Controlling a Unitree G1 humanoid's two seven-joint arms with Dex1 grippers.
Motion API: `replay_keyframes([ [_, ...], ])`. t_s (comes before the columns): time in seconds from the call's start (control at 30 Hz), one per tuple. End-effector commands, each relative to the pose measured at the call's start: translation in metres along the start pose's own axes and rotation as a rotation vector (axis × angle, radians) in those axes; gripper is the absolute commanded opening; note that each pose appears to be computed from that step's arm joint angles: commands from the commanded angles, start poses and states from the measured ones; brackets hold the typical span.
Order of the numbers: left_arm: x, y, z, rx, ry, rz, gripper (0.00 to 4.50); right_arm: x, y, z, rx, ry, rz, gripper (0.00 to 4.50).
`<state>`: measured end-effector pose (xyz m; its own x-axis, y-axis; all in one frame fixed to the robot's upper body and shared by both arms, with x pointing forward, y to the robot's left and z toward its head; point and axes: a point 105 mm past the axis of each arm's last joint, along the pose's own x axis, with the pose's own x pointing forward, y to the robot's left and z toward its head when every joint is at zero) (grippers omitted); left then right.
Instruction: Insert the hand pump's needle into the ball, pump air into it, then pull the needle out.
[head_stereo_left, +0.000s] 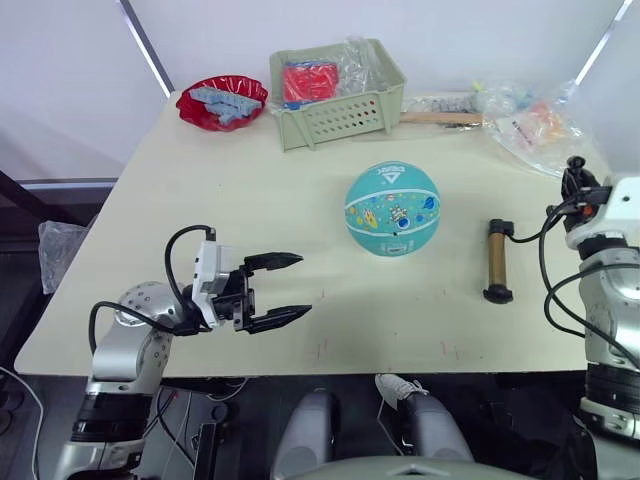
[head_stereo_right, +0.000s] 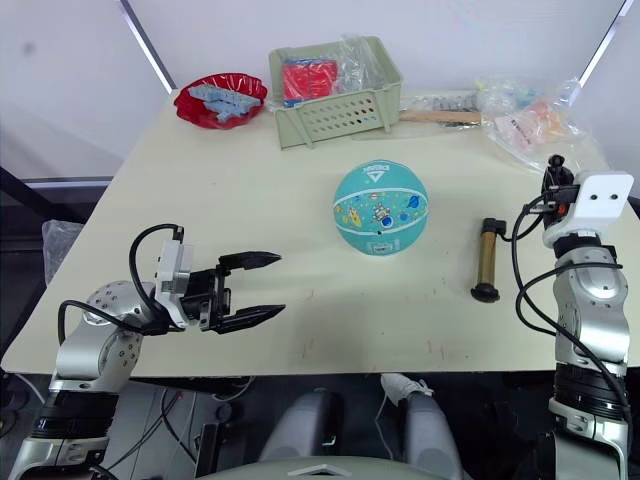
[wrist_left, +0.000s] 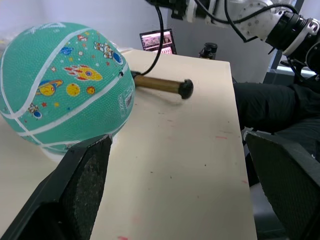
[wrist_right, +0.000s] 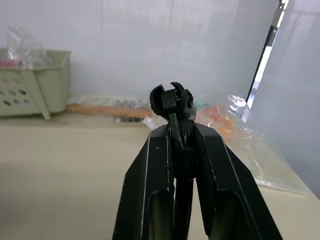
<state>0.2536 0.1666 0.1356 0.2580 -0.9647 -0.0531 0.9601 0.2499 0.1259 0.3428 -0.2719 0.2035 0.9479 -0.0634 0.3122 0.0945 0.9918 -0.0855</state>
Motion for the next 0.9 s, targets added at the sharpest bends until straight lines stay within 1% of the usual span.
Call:
replay_keyframes([
  [0.03,-0.002,0.000,0.010,0.050,-0.014,0.001,4.50,0.003,-0.002,0.013,0.018,-0.044,-0.008,0.07],
  [0.27,-0.001,0.002,0.009,0.052,-0.014,0.003,4.50,-0.002,0.002,-0.001,-0.011,-0.013,0.010,0.07],
  [0.37,0.000,0.002,0.007,0.050,-0.017,0.000,4.50,-0.012,0.006,-0.020,-0.056,0.061,0.072,0.07],
  [0.43,0.001,0.002,0.007,0.050,-0.018,-0.001,4.50,-0.020,0.002,-0.027,-0.053,0.088,0.063,0.07],
  [0.53,0.000,0.002,0.007,0.051,-0.018,0.002,4.50,-0.029,-0.005,-0.028,-0.057,0.098,0.024,0.07],
  [0.6,-0.001,0.002,0.006,0.050,-0.017,0.002,4.50,-0.035,-0.005,-0.028,-0.068,0.095,0.034,0.07],
  [0.77,-0.001,0.001,0.005,0.045,-0.014,-0.002,4.50,-0.056,0.002,-0.027,-0.088,0.114,0.161,0.07],
  [0.83,-0.002,0.002,0.004,0.044,-0.013,-0.004,4.50,-0.066,0.003,-0.025,-0.102,0.132,0.215,1.08],
  [0.87,-0.002,0.002,0.004,0.044,-0.012,-0.005,4.50,-0.070,0.003,-0.024,-0.108,0.141,0.236,1.37],
  [0.9,-0.002,0.002,0.004,0.044,-0.011,-0.006,4.50,-0.074,0.003,-0.023,-0.109,0.155,0.263,1.86],
])
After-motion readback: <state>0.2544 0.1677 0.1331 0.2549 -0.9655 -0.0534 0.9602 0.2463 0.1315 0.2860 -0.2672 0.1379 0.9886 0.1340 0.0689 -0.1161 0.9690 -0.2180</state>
